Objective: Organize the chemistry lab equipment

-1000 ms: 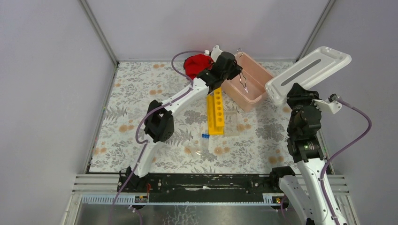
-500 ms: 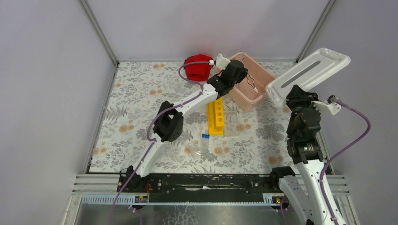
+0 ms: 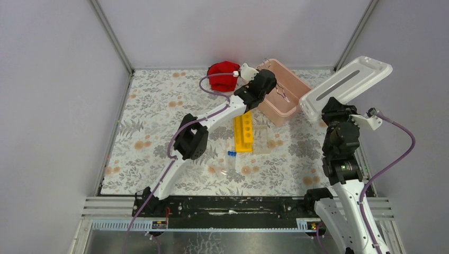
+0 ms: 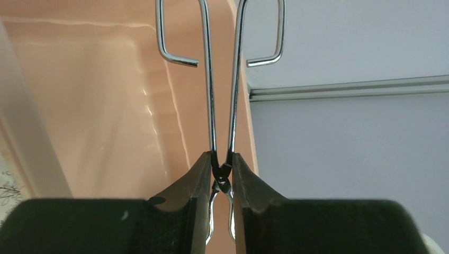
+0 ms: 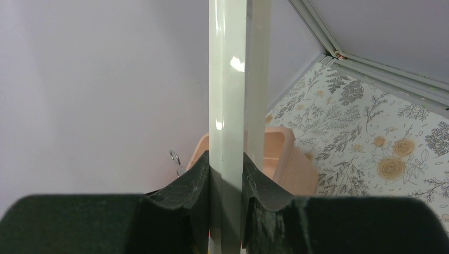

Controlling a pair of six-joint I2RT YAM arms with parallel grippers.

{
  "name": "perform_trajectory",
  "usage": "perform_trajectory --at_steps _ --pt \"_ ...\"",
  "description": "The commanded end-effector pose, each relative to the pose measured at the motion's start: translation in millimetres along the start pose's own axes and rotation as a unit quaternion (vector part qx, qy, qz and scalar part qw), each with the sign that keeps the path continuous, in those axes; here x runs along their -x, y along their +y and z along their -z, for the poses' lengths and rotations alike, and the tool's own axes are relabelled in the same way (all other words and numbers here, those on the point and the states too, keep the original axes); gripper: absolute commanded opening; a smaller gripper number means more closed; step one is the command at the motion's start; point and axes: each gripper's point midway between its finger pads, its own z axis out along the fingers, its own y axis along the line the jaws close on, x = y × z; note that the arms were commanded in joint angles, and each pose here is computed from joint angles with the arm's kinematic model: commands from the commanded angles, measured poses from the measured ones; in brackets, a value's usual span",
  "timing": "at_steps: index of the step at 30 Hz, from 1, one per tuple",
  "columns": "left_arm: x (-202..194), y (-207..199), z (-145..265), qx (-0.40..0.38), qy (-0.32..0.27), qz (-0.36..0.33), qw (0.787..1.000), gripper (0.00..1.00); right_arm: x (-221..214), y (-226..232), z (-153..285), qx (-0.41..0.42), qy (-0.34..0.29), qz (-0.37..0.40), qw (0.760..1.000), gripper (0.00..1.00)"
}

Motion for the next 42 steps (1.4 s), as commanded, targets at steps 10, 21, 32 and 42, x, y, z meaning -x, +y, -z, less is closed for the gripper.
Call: perform_trajectory --at_steps 10,21,32,42 --pt "-0.4 34.9 -15.9 0.022 -0.030 0.000 0.999 0.09 16.7 17.7 -2.6 0.028 -0.028 -0.021 0.999 0.00" --pt "-3.3 45.6 -19.4 0.028 -0.025 -0.009 0.999 0.24 12.4 17.7 -4.1 0.028 -0.021 -0.018 0.999 0.00" --pt "-4.1 37.8 -20.5 0.014 -0.019 -0.017 1.000 0.43 9.3 15.7 -4.4 0.026 -0.017 -0.017 0.999 0.00" --pt "3.5 1.2 -16.6 -0.042 -0.022 -0.068 0.997 0.45 13.4 20.4 -6.2 0.030 -0.021 -0.009 0.999 0.00"
